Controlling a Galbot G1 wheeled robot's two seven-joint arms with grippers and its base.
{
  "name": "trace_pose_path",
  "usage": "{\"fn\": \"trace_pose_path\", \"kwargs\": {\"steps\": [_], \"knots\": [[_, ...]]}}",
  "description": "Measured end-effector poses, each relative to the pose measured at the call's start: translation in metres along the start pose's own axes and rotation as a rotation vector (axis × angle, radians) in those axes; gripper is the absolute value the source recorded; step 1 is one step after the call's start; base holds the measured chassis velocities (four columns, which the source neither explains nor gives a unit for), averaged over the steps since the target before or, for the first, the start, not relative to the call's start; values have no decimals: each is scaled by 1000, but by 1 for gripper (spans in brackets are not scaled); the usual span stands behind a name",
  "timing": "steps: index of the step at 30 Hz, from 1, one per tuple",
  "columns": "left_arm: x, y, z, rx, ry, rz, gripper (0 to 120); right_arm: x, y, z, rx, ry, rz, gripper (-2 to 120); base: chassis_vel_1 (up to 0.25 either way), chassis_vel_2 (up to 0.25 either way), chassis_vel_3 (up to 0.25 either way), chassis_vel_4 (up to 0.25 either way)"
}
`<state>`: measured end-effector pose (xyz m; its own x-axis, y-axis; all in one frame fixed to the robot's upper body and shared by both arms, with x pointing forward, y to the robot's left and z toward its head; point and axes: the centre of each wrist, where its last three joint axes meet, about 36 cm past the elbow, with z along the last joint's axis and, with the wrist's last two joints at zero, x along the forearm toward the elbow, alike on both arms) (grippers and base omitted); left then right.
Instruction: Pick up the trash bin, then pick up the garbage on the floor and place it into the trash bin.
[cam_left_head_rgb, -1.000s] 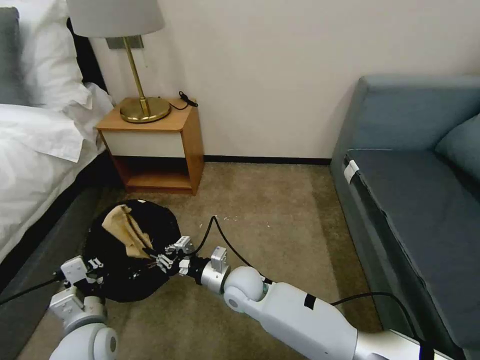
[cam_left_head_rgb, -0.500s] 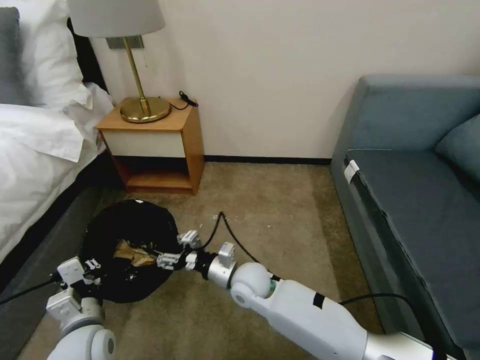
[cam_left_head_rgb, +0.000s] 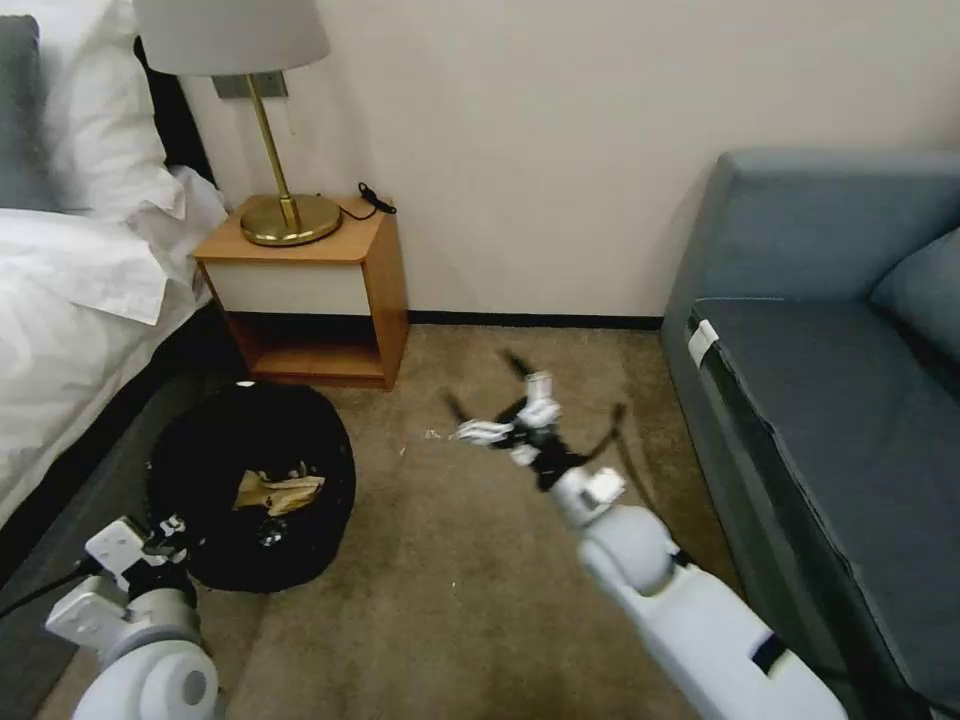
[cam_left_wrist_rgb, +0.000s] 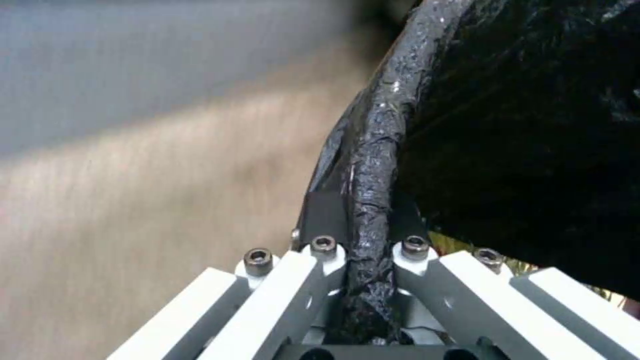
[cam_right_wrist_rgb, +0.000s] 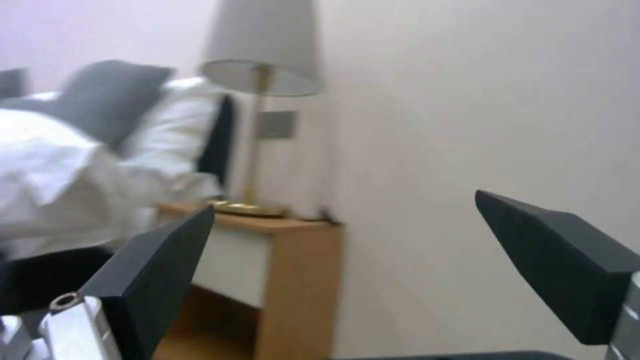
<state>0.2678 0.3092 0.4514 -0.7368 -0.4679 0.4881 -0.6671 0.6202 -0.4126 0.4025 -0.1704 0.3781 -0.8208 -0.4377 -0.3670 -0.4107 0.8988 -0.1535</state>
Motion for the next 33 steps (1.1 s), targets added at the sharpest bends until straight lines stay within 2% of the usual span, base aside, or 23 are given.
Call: {"fn": "trace_pose_path", "kwargs": {"steps": [1,3,4,6,11,14,18,20,21,25,26,28,29,30,31,33], "knots": [[0,0,0,0,0,0,3,0,0,0,0,0,0,100,0,0,0,0],[-8,6,6,43,67,-68,3,18,6,-8,-13,9,66,100,0,0,0,0],[-8,6,6,43,67,-68,3,18,6,-8,-13,9,66,100,0,0,0,0],[-16,13,18,73,136,-120,3,34,13,-15,-25,22,117,100,0,0,0,0],[-24,20,29,97,193,-151,3,48,23,-23,-48,36,150,100,0,0,0,0],[-28,23,30,105,228,-163,4,52,26,-26,-47,44,147,100,0,0,0,0],[-24,23,27,100,228,-165,16,58,28,-33,-39,62,139,100,0,0,0,0],[-12,19,21,80,198,-152,26,62,29,-37,-35,75,139,100,0,0,0,0],[-12,19,21,80,198,-152,26,62,29,-37,-35,75,139,100,0,0,0,0],[15,9,5,25,110,-131,43,73,36,-41,-37,103,152,100,0,0,0,0],[15,9,5,25,110,-131,43,73,36,-41,-37,103,152,100,0,0,0,0],[33,2,-2,-18,26,-131,52,81,42,-46,-50,125,159,100,0,0,0,0],[41,0,-4,-49,-45,-119,58,86,44,-49,-55,145,165,100,0,0,0,0],[41,0,-4,-49,-45,-119,58,86,44,-49,-55,145,165,100,0,0,0,0],[44,0,-4,-71,-94,-105,62,90,45,-51,-57,162,169,100,0,0,0,0],[48,-1,1,-189,-279,-15,71,101,43,-57,-46,214,177,100,0,0,0,0]]}}
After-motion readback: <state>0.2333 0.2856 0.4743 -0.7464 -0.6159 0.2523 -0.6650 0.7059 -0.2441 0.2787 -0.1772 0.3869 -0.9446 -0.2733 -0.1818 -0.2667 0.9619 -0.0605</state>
